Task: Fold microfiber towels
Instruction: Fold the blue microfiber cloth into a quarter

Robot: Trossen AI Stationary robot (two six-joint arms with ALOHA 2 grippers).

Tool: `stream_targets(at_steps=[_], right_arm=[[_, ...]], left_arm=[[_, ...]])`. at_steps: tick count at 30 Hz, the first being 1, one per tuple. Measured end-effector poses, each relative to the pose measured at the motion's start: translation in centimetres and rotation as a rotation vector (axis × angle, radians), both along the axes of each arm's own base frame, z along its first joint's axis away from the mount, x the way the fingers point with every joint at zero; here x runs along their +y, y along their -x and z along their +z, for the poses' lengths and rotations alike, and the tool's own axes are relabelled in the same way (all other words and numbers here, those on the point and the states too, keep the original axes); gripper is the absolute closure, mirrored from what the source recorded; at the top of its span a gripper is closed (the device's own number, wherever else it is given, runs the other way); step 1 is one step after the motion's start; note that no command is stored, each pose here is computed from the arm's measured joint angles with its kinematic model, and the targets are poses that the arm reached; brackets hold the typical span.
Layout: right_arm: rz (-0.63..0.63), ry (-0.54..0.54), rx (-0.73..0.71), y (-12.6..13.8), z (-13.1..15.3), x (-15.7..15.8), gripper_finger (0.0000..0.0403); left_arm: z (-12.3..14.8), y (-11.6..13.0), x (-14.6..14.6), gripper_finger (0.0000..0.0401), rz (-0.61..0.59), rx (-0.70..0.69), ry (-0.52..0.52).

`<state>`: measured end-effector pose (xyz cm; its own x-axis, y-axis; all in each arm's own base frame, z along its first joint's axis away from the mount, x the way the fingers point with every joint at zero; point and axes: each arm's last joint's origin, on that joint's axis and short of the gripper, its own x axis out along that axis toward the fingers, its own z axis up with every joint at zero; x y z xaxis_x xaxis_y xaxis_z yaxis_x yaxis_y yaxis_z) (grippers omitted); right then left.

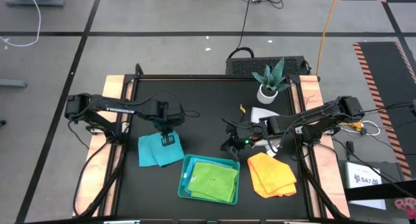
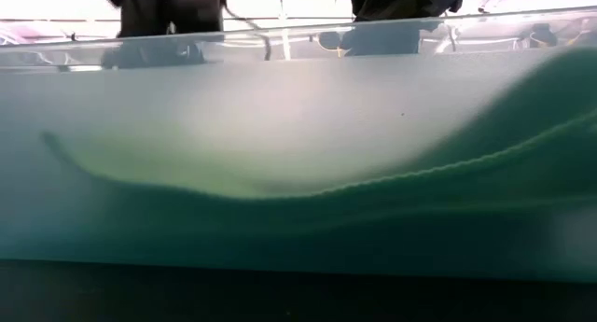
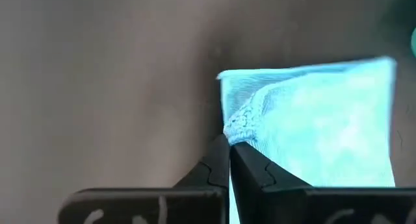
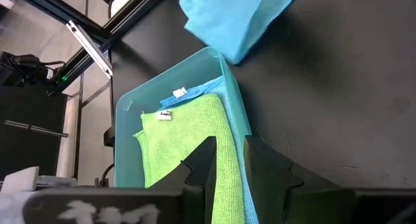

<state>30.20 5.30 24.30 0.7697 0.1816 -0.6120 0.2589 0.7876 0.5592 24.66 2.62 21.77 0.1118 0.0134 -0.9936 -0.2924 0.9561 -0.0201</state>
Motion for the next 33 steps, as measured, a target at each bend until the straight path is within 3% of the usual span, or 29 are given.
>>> stream_targets(at_steps=[6,9,15,20,25,30,33], right_arm=[[0.000,0.003,-0.002,0.0,0.0,0.0,0.0335],[-0.012,0.067,-0.020,-0.1,0.1,-0.1,0.0335],[-0.092,0.194,-0.065,-0.5,0.3,-1.7,0.0335],[-0.080,0.305,-0.208,-1.3,1.5,-3.6,0.0335],[-0.067,0.514,-0.348,-1.9,2.8,-6.4,0.0335],[-0.046,0.653,-0.335,-1.0,3.5,-10.2,0.0335],[-0.005,0.638,-0.325,-0.2,3.4,-13.4,0.0335]], left_arm=[[7.3,-1.5,0.5,0.0398,-0.046,-0.081,-0.211],[11.4,-1.9,0.7,0.0395,-0.086,-0.170,-0.297],[16.4,-1.7,0.7,0.0396,-0.165,-0.293,-0.355],[17.0,-1.3,0.6,0.0397,-0.145,-0.288,-0.345],[15.9,-1.3,0.5,0.0394,-0.094,-0.258,-0.278],[14.1,-1.3,0.5,0.0398,0.004,-0.211,-0.229],[13.0,-1.2,0.4,0.0394,0.077,-0.182,-0.171]])
